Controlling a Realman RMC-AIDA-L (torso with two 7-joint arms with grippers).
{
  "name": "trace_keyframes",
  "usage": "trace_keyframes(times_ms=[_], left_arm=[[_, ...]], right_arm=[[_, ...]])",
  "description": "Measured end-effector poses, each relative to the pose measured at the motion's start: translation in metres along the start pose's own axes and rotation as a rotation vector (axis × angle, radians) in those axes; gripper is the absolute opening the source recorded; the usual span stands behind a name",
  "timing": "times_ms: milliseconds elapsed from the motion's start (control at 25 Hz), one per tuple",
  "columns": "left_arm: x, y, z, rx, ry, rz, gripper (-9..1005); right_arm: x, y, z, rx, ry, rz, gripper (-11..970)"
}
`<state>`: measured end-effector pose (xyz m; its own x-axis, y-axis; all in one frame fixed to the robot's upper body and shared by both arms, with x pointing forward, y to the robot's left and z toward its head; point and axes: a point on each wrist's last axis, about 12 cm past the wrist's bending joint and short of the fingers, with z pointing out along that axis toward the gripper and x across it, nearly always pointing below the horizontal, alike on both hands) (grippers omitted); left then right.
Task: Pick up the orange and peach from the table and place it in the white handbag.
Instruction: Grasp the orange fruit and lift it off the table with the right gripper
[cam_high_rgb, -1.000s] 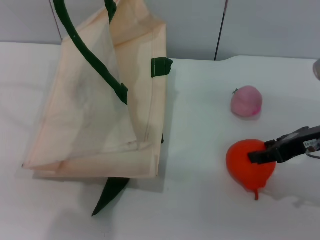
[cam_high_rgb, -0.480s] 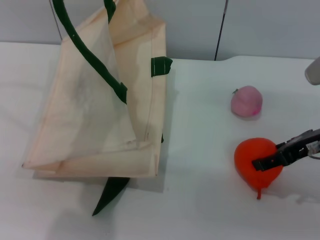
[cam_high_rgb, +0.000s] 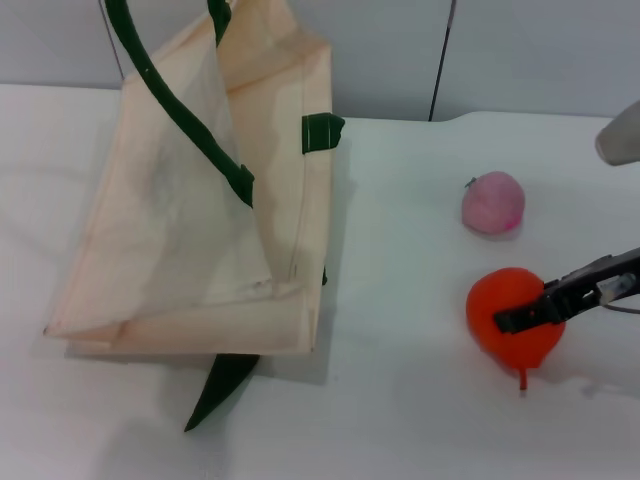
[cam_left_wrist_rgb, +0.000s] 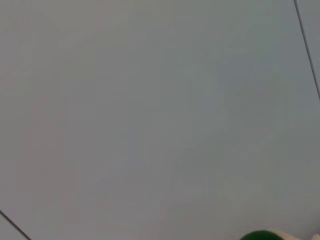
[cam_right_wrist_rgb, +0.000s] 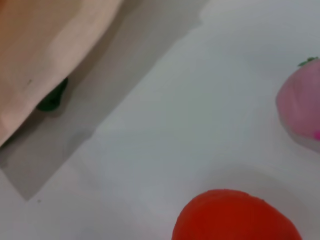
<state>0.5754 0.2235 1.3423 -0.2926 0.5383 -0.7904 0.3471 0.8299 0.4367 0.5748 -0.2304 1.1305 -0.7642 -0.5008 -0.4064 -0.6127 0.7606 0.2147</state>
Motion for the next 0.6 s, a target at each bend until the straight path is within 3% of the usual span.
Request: trace_keyframes(times_ms=[600], left_arm=[[-0.0007,-0.0004,0.0001,0.002,-0.002,0.001,122]], right_arm=[[-0.0071,-0.0039,0.0091,0.008,0.029,-0.010,839]])
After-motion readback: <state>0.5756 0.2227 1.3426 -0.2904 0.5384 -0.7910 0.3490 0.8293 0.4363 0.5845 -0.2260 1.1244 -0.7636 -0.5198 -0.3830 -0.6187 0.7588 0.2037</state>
